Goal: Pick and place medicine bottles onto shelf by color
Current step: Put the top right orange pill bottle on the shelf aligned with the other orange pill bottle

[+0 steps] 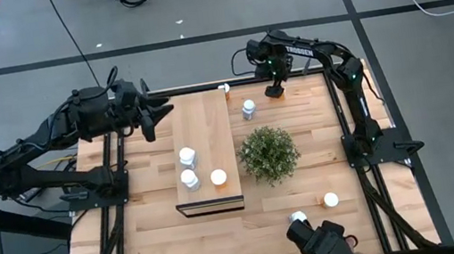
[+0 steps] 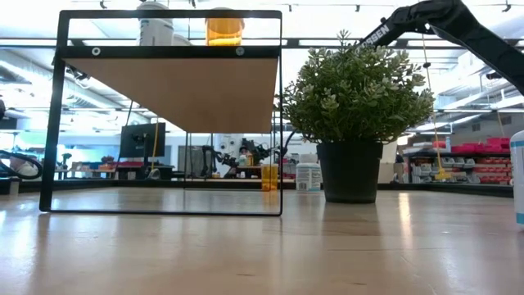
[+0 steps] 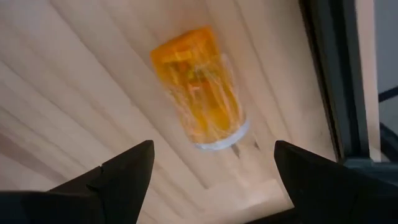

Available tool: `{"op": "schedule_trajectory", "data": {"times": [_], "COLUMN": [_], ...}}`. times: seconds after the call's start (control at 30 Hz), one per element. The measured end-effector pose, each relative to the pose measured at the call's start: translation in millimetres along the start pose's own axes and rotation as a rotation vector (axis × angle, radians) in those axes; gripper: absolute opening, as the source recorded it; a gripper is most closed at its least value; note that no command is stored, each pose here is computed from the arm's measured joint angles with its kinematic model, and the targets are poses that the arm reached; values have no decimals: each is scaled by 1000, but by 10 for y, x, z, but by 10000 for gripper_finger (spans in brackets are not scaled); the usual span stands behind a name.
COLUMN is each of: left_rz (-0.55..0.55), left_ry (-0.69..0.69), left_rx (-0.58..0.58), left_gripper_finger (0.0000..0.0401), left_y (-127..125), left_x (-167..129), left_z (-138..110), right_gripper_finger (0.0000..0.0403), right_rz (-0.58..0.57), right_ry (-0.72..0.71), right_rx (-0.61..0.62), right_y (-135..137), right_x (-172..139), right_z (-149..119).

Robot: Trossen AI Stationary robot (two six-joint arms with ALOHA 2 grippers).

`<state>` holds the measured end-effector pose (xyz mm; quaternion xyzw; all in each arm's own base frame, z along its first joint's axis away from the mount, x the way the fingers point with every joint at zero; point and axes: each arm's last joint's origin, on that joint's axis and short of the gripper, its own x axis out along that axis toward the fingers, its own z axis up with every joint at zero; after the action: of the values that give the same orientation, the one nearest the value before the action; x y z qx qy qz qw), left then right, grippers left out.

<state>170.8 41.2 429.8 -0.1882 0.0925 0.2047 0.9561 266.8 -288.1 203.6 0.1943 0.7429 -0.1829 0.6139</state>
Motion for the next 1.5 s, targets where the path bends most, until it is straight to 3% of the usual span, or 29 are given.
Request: {"op": "schedule_trajectory", "data": {"times": [0.43,0.87,1.17,1.37,1.5], "left_rz": [26,26,25,26,26], "left_ry": [-12,-12,-12,-12,-12], "left_rx": [-1,-1,-19,-17,-16], "left_gripper_finger": [162,162,162,162,162], "left_y": [7,7,7,7,7], "left_x": [0,0,0,0,0], "left_z": [5,5,4,4,4], "right_gripper_finger": [339,338,310,307,307], "right_rz": [-2,-44,-95,-131,-104], "right_ry": [62,-11,-17,-7,-35], "right_rx": [-51,-103,-135,-130,-27], "right_y": [78,210,252,241,243], "right_x": [307,280,275,274,236], "right_z": [-40,72,100,98,115]}}
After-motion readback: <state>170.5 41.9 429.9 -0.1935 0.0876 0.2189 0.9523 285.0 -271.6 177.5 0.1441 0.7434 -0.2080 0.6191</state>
